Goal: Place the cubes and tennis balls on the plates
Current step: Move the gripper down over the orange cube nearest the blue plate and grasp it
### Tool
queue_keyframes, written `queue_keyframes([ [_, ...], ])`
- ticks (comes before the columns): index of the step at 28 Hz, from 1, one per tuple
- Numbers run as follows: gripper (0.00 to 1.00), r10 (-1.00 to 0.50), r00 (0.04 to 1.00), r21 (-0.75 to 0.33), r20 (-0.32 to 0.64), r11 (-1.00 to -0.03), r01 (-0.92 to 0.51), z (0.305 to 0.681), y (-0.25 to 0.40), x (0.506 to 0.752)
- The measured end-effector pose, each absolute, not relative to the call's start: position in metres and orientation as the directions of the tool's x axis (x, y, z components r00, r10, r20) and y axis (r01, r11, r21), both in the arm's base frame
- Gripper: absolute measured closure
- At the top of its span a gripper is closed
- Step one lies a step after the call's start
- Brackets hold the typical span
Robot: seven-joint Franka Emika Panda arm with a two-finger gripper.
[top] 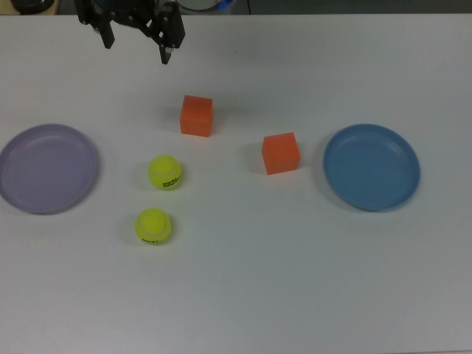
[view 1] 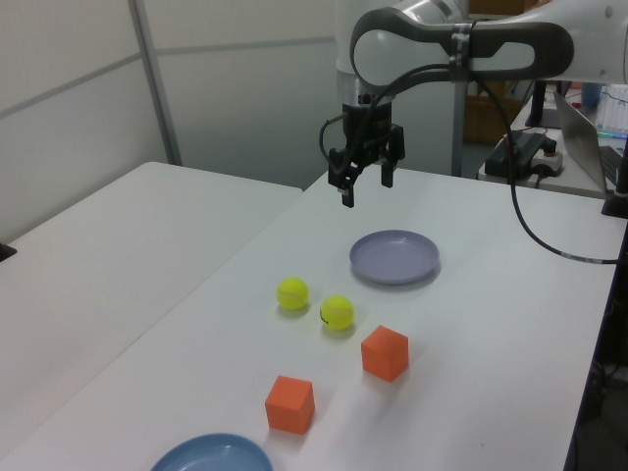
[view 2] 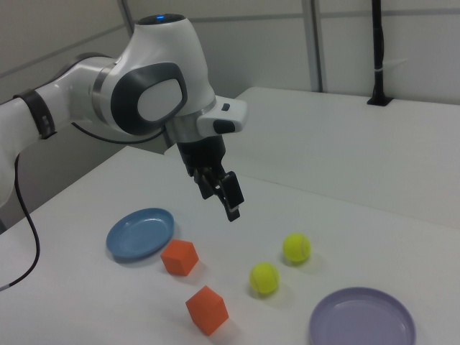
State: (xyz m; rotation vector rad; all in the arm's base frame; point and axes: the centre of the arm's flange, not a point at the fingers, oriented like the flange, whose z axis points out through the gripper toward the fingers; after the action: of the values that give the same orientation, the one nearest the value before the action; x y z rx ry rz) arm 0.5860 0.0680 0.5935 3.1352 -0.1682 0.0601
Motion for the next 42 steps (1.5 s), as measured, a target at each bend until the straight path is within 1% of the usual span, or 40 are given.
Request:
queue_keyframes([
  [2, 0.0, -0.097, 0.995, -0.001, 0.038, -0.995, -0.097, 0.593, 0.069, 0.586],
  [7, 0.0, 0.024, 1.0, -0.039, 0.02, -0.999, 0.025, 0.586, 0.089, 0.585],
  [10, 0.0, 0.048, 0.998, -0.075, 0.039, -0.996, 0.051, 0.583, 0.099, 0.587],
  [14, 0.0, 0.072, 0.995, -0.099, 0.074, -0.992, 0.079, 0.569, 0.115, 0.589],
  [18, 0.0, 0.107, 0.991, -0.103, 0.08, -0.988, 0.115, 0.546, 0.138, 0.585],
  [21, 0.0, 0.144, 0.987, -0.101, 0.067, -0.983, 0.15, 0.529, 0.16, 0.578],
  [28, 0.0, 0.229, 0.971, -0.106, 0.072, -0.966, 0.236, 0.501, 0.211, 0.558],
  [36, 0.0, 0.321, 0.941, -0.11, 0.108, -0.937, 0.332, 0.452, 0.256, 0.53],
  [42, 0.0, 0.36, 0.924, -0.114, 0.131, -0.92, 0.374, 0.417, 0.275, 0.512],
])
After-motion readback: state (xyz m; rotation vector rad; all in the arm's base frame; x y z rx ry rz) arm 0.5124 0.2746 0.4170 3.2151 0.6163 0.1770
